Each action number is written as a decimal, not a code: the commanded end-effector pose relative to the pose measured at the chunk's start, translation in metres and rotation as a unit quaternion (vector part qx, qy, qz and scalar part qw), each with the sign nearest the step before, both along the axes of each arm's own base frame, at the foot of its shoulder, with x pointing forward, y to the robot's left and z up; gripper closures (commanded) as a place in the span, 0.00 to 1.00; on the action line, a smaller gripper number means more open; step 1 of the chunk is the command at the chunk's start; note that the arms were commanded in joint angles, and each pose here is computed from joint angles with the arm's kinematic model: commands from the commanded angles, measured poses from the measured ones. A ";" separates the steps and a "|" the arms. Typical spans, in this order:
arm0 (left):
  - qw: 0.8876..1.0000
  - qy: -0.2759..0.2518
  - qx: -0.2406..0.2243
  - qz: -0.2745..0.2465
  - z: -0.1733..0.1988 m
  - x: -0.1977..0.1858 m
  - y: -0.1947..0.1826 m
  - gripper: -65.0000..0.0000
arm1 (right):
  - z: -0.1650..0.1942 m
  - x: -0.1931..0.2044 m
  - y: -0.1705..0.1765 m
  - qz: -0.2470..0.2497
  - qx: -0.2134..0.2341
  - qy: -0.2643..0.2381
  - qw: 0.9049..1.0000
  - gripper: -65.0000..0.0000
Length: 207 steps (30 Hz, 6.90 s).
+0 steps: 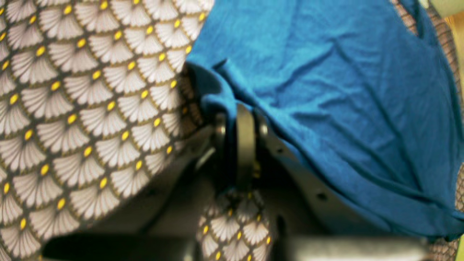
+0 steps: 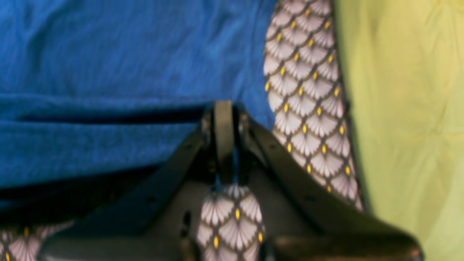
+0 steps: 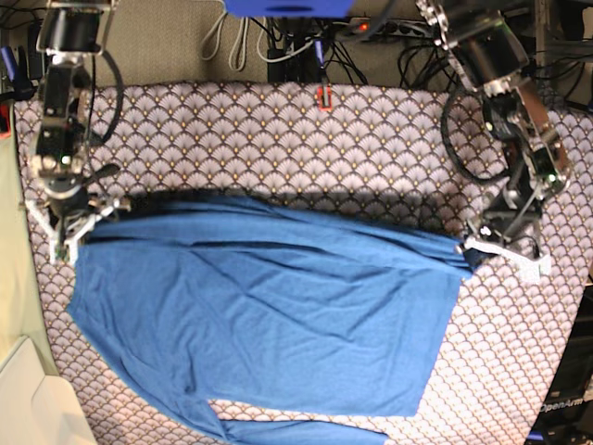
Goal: Fold the T-shirt properly
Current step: 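Drag the held edge with both grippers toward the shirt hem, then release and regrasp the folded edge corner with the left gripper, then tug the folded edge with the left gripper to straighten it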
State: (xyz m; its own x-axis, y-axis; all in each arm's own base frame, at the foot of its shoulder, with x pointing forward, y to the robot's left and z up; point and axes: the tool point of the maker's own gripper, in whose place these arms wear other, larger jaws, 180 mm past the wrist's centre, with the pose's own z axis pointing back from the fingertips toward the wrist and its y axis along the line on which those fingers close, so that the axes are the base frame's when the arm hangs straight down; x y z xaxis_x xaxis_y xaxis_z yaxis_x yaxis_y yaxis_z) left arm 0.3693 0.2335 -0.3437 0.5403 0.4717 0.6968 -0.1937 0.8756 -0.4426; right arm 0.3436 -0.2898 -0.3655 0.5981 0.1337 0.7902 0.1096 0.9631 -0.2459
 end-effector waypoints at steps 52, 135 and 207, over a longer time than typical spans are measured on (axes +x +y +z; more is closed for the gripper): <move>0.994 -0.071 -0.078 0.034 0.040 0.114 0.011 0.99 | 0.023 0.096 -0.038 0.008 -0.017 -0.025 1.000 1.00; 0.999 -0.032 0.010 -0.007 -0.034 0.085 0.000 0.20 | 0.002 0.048 -0.029 0.010 -0.016 -0.032 0.999 0.38; 0.998 -0.056 0.002 0.026 -0.019 0.118 0.014 0.99 | -0.030 0.037 -0.002 0.041 -0.002 -0.015 0.999 0.41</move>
